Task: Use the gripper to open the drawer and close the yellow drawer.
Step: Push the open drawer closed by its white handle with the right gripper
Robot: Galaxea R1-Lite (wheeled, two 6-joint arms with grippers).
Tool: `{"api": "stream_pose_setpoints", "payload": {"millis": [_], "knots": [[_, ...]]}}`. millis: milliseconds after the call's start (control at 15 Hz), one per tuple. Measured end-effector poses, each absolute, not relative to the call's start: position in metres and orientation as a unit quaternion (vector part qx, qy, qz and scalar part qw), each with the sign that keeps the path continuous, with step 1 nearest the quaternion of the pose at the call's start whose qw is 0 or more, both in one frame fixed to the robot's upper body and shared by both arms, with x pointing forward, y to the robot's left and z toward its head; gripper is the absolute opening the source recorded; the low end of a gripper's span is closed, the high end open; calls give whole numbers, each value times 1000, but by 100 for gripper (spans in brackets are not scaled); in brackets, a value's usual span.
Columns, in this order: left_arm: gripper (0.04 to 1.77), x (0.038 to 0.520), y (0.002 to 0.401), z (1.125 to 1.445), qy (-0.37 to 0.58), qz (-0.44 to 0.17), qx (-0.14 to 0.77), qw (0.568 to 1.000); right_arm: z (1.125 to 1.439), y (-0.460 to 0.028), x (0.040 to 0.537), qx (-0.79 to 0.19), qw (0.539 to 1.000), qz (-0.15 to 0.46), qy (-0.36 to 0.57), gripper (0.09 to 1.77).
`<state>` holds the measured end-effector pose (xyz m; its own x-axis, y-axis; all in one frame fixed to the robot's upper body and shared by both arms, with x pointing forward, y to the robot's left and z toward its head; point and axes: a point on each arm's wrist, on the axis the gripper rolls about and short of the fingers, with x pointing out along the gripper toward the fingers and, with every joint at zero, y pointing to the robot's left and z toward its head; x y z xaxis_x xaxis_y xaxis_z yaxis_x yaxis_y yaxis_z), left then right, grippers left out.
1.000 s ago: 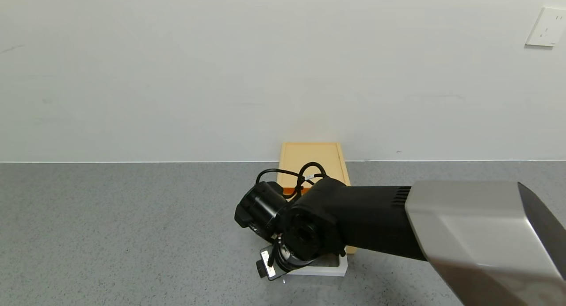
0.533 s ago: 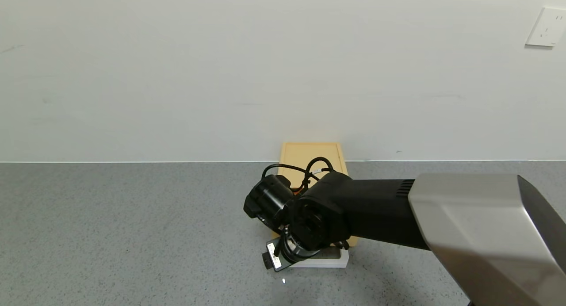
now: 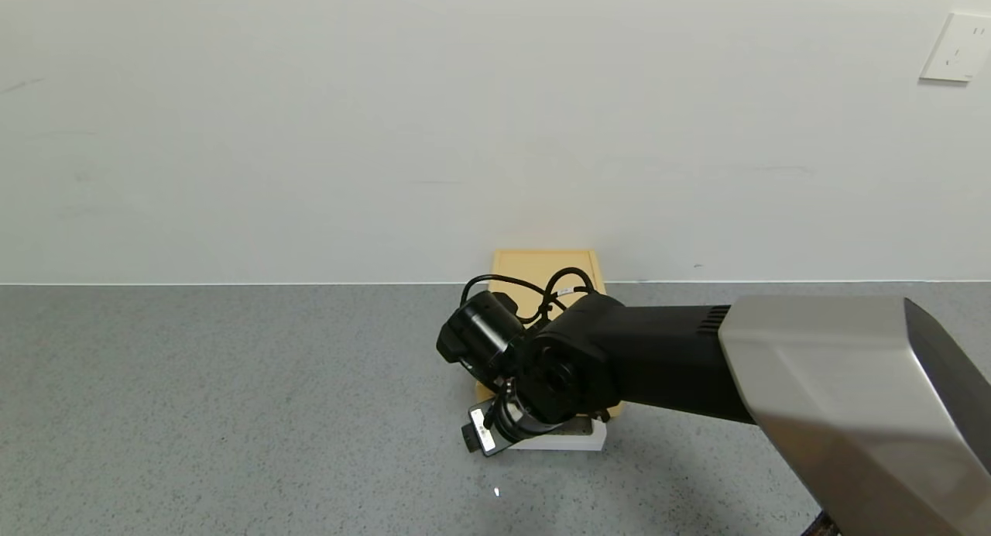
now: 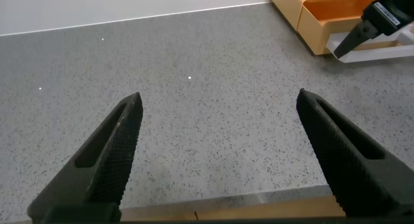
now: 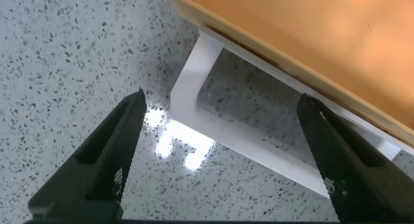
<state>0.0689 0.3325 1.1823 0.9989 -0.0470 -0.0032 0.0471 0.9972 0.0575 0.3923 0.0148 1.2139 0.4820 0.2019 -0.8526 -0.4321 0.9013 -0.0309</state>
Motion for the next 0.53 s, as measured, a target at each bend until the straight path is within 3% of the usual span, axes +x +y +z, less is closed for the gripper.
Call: {"api": "stream_pose_setpoints", "payload": {"millis": [533], "knots": [[172, 69, 332, 1182, 1, -24, 29, 999, 1211, 7, 413, -130, 863, 193, 447, 171]]}}
